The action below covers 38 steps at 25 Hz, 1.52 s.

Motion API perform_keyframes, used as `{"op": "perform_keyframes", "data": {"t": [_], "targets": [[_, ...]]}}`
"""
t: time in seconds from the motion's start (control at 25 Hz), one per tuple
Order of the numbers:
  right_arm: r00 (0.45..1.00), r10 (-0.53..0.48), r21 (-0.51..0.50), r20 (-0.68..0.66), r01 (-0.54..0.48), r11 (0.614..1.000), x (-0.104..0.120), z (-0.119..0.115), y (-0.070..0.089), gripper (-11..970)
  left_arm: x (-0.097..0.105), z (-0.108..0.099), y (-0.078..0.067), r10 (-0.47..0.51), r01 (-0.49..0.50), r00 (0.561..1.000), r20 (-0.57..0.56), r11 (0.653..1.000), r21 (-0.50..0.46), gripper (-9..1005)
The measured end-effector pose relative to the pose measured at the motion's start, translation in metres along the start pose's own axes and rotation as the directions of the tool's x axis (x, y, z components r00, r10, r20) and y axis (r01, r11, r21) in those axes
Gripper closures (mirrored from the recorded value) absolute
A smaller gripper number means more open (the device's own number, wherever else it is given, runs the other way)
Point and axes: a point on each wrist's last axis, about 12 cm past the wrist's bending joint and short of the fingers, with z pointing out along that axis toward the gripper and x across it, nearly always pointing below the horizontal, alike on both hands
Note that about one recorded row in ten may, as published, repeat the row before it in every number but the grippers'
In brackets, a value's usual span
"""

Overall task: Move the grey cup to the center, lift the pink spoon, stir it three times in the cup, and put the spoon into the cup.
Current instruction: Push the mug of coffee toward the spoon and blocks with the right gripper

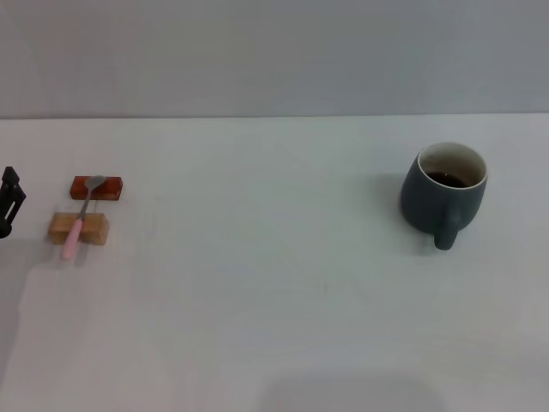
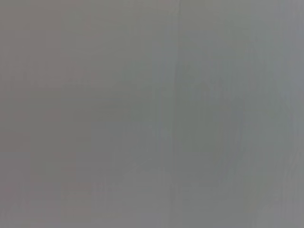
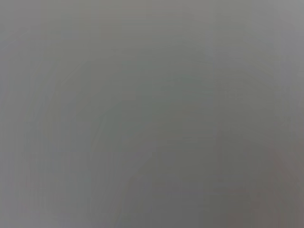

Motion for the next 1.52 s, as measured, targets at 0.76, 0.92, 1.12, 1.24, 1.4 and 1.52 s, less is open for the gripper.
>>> {"op": "perform_keyframes", "data": {"t": [0.76,0.92,1.12,1.24,1.4,1.52], "targets": [[0.971,-0.162,-0.179,-0.177,0.13,0.975,-0.019,0.077,0.058,960,-0.002,0.002,-0.001,0.0,0.0,1.0,0.01,1.0,0.005,163],[0.968,-0.178,-0.217,-0.179,0.138,0.966,-0.024,0.084,0.073,960,-0.002,0.003,-0.001,-0.001,0.001,1.0,0.011,1.0,0.006,163],[0.949,-0.241,-0.32,-0.205,0.168,0.933,-0.023,0.087,0.099,960,-0.003,0.004,-0.002,-0.003,0.003,1.0,0.014,1.0,0.007,162],[0.942,-0.263,-0.351,-0.211,0.178,0.919,-0.023,0.087,0.108,960,-0.003,0.004,-0.002,-0.003,0.003,1.0,0.015,1.0,0.008,162],[0.928,-0.307,-0.423,-0.213,0.196,0.885,-0.022,0.084,0.131,960,-0.004,0.006,-0.003,-0.003,0.003,1.0,0.017,1.0,0.01,163],[0.921,-0.326,-0.456,-0.212,0.202,0.867,-0.021,0.081,0.143,960,-0.004,0.006,-0.003,-0.004,0.003,1.0,0.02,1.0,0.012,163]]}}
